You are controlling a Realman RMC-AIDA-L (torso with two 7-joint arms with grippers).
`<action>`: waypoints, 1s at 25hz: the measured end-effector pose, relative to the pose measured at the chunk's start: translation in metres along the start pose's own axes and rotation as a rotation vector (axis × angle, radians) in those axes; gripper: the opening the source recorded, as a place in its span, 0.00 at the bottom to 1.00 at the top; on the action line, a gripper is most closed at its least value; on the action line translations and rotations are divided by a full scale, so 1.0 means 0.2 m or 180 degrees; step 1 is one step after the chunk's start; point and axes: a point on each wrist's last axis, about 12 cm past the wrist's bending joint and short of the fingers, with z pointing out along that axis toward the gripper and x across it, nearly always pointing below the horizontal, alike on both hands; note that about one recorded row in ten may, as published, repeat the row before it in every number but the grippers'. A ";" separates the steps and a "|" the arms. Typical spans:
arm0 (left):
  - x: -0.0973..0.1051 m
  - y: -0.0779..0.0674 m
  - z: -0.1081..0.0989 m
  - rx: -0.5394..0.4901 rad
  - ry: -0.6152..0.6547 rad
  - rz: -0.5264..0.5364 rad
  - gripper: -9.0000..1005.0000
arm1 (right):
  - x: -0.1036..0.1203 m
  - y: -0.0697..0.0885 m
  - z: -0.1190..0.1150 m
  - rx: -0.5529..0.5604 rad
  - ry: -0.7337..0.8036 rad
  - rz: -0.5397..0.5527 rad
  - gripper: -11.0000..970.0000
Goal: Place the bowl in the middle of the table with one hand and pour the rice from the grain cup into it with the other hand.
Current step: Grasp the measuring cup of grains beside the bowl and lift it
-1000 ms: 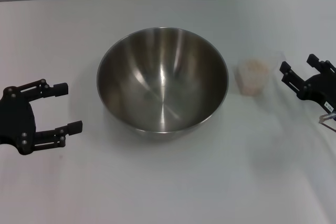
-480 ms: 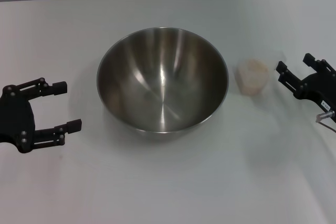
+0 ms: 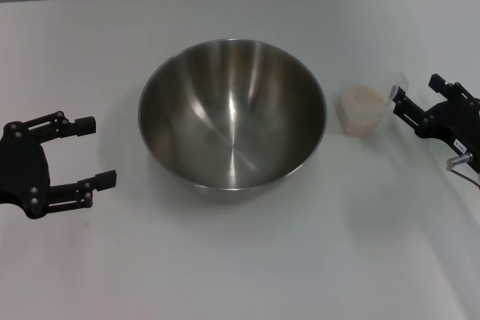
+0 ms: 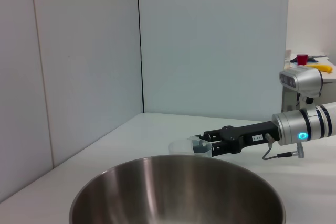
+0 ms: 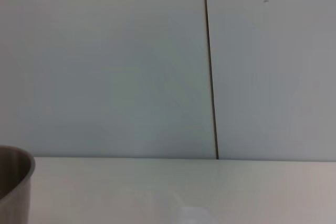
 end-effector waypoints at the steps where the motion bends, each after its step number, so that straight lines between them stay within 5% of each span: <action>1: 0.00 0.00 0.00 0.0000 0.0000 0.0000 0.78 | 0.00 0.00 0.00 -0.0002 -0.0001 0.0000 0.80; 25: -0.01 0.01 0.01 0.0006 -0.0007 0.0013 0.78 | -0.03 0.01 0.04 -0.0016 -0.0052 0.0003 0.80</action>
